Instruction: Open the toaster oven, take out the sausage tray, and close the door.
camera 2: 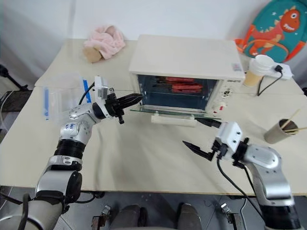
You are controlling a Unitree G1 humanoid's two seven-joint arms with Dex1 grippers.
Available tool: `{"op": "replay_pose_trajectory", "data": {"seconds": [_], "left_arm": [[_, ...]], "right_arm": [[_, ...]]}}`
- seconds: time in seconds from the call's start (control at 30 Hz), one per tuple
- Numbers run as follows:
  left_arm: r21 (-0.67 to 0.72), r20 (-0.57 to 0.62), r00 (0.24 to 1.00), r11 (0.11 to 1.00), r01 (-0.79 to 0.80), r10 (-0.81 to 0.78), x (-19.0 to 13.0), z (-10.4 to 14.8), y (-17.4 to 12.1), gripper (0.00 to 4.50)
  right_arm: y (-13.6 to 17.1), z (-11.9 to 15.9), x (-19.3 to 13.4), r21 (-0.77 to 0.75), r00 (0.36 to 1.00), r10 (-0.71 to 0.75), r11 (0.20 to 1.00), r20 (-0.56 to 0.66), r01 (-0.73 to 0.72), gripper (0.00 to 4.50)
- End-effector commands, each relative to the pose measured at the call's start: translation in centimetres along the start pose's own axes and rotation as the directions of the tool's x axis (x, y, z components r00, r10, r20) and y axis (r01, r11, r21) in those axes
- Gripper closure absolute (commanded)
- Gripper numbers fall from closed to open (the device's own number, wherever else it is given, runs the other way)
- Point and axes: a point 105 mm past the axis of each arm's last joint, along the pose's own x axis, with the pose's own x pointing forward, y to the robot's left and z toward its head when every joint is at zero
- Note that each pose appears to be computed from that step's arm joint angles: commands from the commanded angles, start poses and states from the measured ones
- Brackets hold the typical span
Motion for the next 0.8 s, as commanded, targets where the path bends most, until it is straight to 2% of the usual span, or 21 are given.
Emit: {"op": "replay_pose_trajectory", "data": {"seconds": [0.03,0.27,0.4,0.57,0.63,0.8], "left_arm": [[0.021,0.015,0.999,0.999,0.046,-0.047,0.6,0.8,-0.5,4.46],[0.017,-0.036,0.992,0.993,0.12,-0.119,0.7,-0.8,-1.7,4.46],[0.012,-0.065,0.985,0.986,0.164,-0.163,0.9,-1.7,-2.6,4.46],[0.02,-0.142,0.972,0.982,0.19,-0.185,-0.1,-3.4,-3.6,4.46],[0.025,-0.162,0.973,0.985,0.169,-0.163,-1.0,-4.0,-3.7,4.46],[0.059,-0.192,0.977,0.993,0.104,-0.09,-3.3,-5.2,-4.1,4.46]], "right_arm": [[0.2,0.8,-2.9,-0.041,0.998,-0.064,0.997,-0.029,0.063,0.0],[1.9,-0.6,-7.6,-0.006,0.973,-0.162,0.987,-0.164,0.163,0.0],[1.4,-1.1,-10.0,-0.021,0.947,-0.238,0.971,-0.218,0.239,0.0],[0.3,-0.5,-11.3,-0.057,0.934,-0.267,0.964,-0.236,0.261,0.0],[-0.6,0.4,-10.4,-0.054,0.942,-0.273,0.962,-0.197,0.267,0.0],[-1.1,2.5,-4.1,-0.03,0.98,-0.186,0.982,-0.078,0.184,0.0]]}}
